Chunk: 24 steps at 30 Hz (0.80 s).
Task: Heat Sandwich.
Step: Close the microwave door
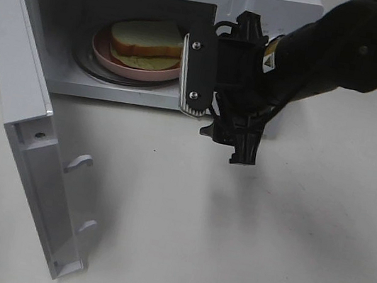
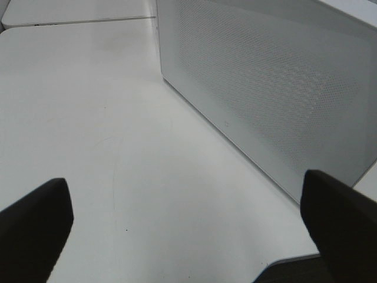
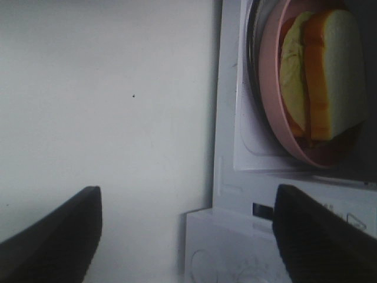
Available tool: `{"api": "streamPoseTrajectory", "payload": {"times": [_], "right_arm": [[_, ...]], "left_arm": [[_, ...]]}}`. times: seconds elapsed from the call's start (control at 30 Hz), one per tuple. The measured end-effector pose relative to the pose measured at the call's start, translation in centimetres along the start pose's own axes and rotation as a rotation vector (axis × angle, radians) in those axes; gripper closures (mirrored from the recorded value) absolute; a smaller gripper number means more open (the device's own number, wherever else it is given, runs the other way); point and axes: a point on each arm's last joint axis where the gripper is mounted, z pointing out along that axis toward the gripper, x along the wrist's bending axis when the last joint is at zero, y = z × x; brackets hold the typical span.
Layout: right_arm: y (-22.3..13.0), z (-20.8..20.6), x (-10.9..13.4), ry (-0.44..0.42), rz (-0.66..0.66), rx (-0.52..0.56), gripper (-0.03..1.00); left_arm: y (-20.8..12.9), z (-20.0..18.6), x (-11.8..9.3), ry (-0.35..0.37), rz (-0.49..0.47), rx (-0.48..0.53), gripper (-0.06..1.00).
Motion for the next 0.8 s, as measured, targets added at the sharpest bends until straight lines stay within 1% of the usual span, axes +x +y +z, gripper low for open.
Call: {"api": "streamPoseTrajectory", "payload": {"times": [0.03,0.13,0.17,0.23,0.33,0.37,0.4,0.47,0.5,0.53,0.6,0.63,0.67,0.7,0.73,0.77,0.8], "right_arm": [[0.0,0.0,0.0,0.000,0.000,0.000,0.20],[-0.4,-1.3,0.6,-0.007,0.054,-0.003,0.20],[-0.7,-2.1,1.1,-0.008,0.091,-0.004,0.20],[-0.7,-2.6,1.3,-0.014,0.108,-0.006,0.20],[-1.3,-4.4,2.1,-0.016,0.205,-0.003,0.20],[-1.3,-4.4,2.1,-0.016,0.205,-0.003,0.20],[-1.4,-4.7,2.3,-0.013,0.233,0.000,0.20],[-1.7,-5.7,2.7,-0.003,0.290,0.013,0.20],[-2.0,-6.5,3.1,0.011,0.359,0.032,0.20],[-2.0,-6.5,3.1,0.011,0.359,0.032,0.20],[-2.3,-7.4,3.4,0.020,0.423,0.049,0.20],[-2.5,-8.2,3.7,0.029,0.500,0.067,0.20],[-2.7,-8.6,3.9,0.036,0.540,0.080,0.20],[-2.7,-8.6,3.9,0.036,0.540,0.080,0.20],[-2.9,-9.0,4.2,0.046,0.572,0.096,0.20],[-3.2,-9.8,4.6,0.057,0.646,0.124,0.20],[-3.3,-10.2,4.8,0.065,0.687,0.141,0.20]], "left_arm": [[0.0,0.0,0.0,0.000,0.000,0.000,-0.05],[0.0,0.0,0.0,0.000,0.000,0.000,-0.05],[0.0,0.0,0.0,0.000,0.000,0.000,-0.05],[0.0,0.0,0.0,0.000,0.000,0.000,-0.05],[0.0,0.0,0.0,0.000,0.000,0.000,-0.05],[0.0,0.0,0.0,0.000,0.000,0.000,-0.05],[0.0,0.0,0.0,0.000,0.000,0.000,-0.05],[0.0,0.0,0.0,0.000,0.000,0.000,-0.05],[0.0,0.0,0.0,0.000,0.000,0.000,-0.05],[0.0,0.0,0.0,0.000,0.000,0.000,-0.05],[0.0,0.0,0.0,0.000,0.000,0.000,-0.05],[0.0,0.0,0.0,0.000,0.000,0.000,-0.05],[0.0,0.0,0.0,0.000,0.000,0.000,-0.05],[0.0,0.0,0.0,0.000,0.000,0.000,-0.05],[0.0,0.0,0.0,0.000,0.000,0.000,-0.05],[0.0,0.0,0.0,0.000,0.000,0.000,-0.05],[0.0,0.0,0.0,0.000,0.000,0.000,-0.05]]}}
